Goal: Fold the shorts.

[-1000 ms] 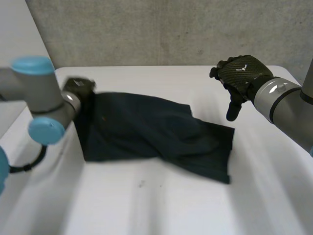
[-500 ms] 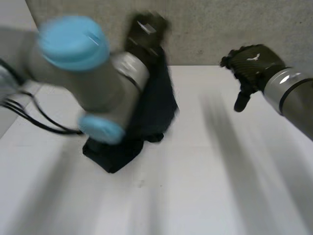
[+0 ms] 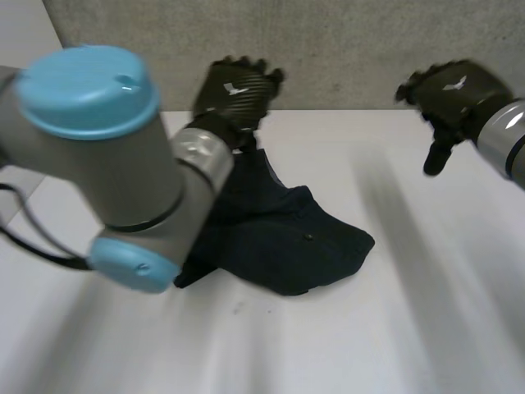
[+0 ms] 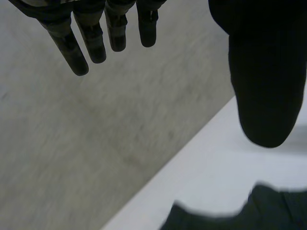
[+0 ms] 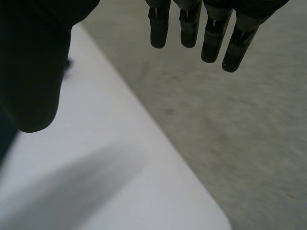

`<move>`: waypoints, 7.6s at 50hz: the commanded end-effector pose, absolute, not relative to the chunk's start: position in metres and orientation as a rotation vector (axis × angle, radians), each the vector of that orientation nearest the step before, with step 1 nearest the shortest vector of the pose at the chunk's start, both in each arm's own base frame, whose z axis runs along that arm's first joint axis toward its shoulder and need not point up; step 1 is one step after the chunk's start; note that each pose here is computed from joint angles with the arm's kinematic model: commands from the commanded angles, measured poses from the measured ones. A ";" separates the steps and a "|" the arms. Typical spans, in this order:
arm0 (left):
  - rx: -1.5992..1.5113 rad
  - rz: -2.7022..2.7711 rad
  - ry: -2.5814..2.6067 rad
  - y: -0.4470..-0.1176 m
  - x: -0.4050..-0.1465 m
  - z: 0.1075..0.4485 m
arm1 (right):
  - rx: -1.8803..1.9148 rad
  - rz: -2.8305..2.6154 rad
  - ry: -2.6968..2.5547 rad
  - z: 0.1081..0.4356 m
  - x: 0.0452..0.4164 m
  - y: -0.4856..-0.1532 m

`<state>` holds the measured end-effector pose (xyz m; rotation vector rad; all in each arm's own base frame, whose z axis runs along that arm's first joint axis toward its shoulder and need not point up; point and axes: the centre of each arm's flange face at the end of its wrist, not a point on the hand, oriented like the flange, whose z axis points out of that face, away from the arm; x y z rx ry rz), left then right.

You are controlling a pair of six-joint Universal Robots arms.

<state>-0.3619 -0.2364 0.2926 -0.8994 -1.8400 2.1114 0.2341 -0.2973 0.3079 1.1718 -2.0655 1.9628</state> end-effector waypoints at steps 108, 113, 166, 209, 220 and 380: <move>-0.983 1.847 -2.128 -0.210 -0.324 0.310 | 1.170 2.329 -2.378 0.329 0.291 -0.225; -0.906 1.769 -2.259 -0.236 -0.340 0.260 | 1.008 2.206 -2.651 0.297 0.282 -0.227; -0.360 1.597 -2.586 -0.181 -0.272 0.181 | 0.427 1.606 -3.278 0.150 0.311 -0.233; -1.015 2.528 -1.698 -0.116 -0.247 0.480 | 1.077 2.596 -1.622 0.483 0.267 -0.162; -1.080 2.055 -2.074 -0.164 -0.277 0.375 | 1.242 2.332 -1.839 0.424 0.286 -0.190; -1.291 1.178 -2.468 -0.199 -0.258 0.201 | 1.689 1.261 -2.347 0.208 0.225 -0.206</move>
